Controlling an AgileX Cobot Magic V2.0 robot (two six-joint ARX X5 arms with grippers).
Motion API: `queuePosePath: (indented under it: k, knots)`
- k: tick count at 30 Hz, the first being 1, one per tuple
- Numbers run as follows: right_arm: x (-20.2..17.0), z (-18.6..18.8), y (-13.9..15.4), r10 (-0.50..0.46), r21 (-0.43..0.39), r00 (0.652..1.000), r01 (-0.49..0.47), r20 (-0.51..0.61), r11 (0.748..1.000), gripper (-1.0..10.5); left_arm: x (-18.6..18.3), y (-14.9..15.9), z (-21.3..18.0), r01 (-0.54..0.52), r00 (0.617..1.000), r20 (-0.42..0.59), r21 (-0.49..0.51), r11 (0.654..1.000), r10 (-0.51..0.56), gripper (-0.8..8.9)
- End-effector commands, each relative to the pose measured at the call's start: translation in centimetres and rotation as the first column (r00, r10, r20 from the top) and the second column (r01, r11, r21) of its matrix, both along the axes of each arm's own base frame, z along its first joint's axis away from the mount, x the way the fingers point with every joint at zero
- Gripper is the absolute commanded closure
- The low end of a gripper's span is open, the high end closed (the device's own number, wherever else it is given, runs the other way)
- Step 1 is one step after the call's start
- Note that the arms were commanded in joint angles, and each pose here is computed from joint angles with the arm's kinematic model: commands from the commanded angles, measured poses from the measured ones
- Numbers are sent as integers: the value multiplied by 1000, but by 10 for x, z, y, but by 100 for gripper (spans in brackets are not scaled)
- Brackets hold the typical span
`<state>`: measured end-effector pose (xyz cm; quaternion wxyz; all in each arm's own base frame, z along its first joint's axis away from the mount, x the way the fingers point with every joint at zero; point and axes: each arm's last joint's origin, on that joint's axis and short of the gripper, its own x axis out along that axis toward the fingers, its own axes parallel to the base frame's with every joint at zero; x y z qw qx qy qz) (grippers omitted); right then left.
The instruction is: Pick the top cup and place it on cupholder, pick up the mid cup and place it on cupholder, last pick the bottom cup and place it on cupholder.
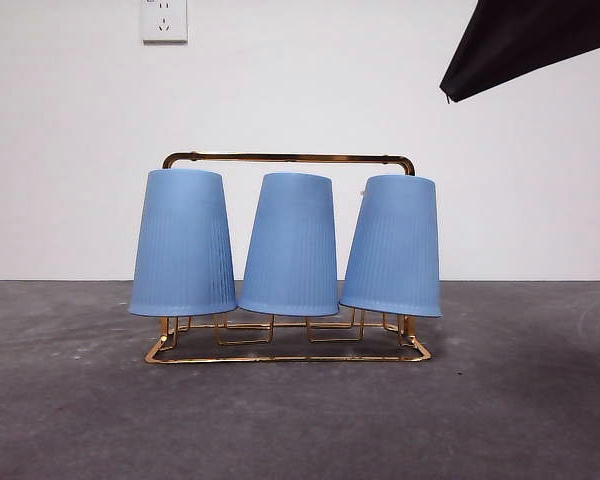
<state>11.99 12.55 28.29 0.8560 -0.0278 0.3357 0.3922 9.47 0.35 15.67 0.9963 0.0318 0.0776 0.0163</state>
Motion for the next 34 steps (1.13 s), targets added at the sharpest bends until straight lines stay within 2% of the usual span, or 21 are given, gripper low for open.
queuePosePath:
  k: [1, 20, 24, 26, 28, 31, 34]
  knots:
    - [0, 2, 2, 5, 13, 1000, -5, 3, 1000, 936, 1, 0, -7, -3, 1000, -24, -11, 1000, 3, 798]
    - [-1, 3, 2, 7, 15, 1000, -7, 6, 1000, 936, 1, 0, -7, -3, 1000, -24, -11, 1000, 3, 798]
    - [0, 9, -10, -17, 9, 997, 17, 81, 1000, 936, 1, 0, -7, -3, 1000, -24, -11, 1000, 3, 798]
    - [1, 15, -23, -78, 40, 990, 74, 121, 996, 936, 1, 0, -7, -3, 1000, -24, -11, 1000, 3, 798]
    - [1, 19, -37, -161, 87, 973, 148, 164, 985, 936, 1, 0, -7, -3, 1000, -24, -11, 1000, 3, 798]
    - [-2, 21, -63, -302, 142, 927, 276, 224, 951, 936, 1, 0, -7, -3, 1000, -24, -11, 1000, 3, 798]
    - [-7, 13, -87, -434, 172, 847, 400, 305, 900, 936, 1, 0, -7, -3, 1000, -24, -11, 1000, 3, 798]
